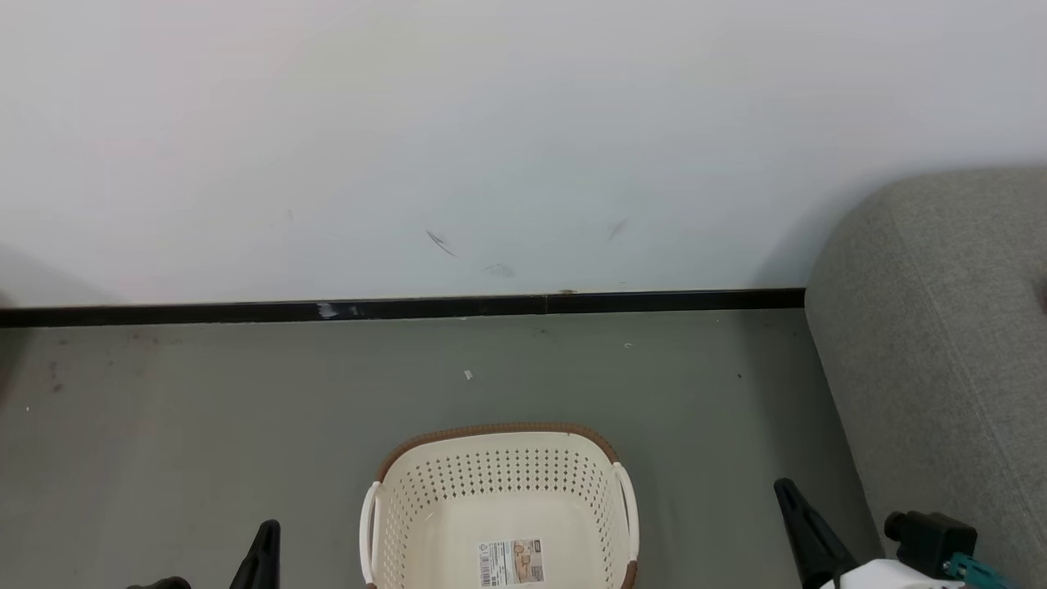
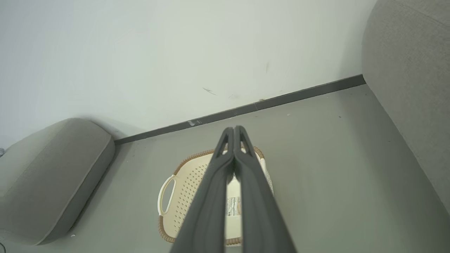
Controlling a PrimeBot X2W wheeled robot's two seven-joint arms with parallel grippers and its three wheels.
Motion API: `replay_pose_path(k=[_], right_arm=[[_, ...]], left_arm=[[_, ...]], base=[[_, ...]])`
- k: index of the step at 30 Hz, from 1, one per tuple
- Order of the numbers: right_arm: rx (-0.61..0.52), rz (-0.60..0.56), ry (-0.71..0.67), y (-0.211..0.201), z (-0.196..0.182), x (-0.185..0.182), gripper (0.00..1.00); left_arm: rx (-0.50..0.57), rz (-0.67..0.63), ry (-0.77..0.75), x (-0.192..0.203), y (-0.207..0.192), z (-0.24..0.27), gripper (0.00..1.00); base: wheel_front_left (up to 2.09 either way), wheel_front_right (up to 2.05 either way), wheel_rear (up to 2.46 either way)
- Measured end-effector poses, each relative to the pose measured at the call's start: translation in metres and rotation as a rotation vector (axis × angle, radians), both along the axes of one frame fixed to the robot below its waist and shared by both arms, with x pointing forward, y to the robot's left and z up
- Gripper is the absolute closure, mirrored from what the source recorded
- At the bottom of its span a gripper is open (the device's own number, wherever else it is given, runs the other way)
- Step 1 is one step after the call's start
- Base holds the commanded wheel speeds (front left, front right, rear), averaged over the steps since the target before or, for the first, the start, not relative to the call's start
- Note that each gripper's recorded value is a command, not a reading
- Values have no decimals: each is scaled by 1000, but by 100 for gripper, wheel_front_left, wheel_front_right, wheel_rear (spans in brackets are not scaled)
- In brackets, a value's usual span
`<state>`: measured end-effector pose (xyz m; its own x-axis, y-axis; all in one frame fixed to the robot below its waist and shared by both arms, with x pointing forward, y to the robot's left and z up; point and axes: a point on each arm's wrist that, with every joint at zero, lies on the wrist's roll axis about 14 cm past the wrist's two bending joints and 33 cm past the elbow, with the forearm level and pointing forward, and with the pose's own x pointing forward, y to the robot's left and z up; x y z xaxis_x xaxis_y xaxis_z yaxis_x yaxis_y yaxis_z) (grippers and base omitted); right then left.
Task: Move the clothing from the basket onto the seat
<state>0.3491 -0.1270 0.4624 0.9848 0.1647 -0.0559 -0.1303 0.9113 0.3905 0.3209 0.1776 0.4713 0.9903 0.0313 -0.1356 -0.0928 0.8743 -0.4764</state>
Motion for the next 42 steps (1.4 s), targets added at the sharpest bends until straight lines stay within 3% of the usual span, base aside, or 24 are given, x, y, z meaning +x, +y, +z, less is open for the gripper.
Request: replay_pose_path(k=[42], right_arm=[[565, -186, 119, -44, -2, 9, 100]], left_arm=[[-514, 50, 53, 22, 5, -8, 100]], base=[[0, 0, 0]])
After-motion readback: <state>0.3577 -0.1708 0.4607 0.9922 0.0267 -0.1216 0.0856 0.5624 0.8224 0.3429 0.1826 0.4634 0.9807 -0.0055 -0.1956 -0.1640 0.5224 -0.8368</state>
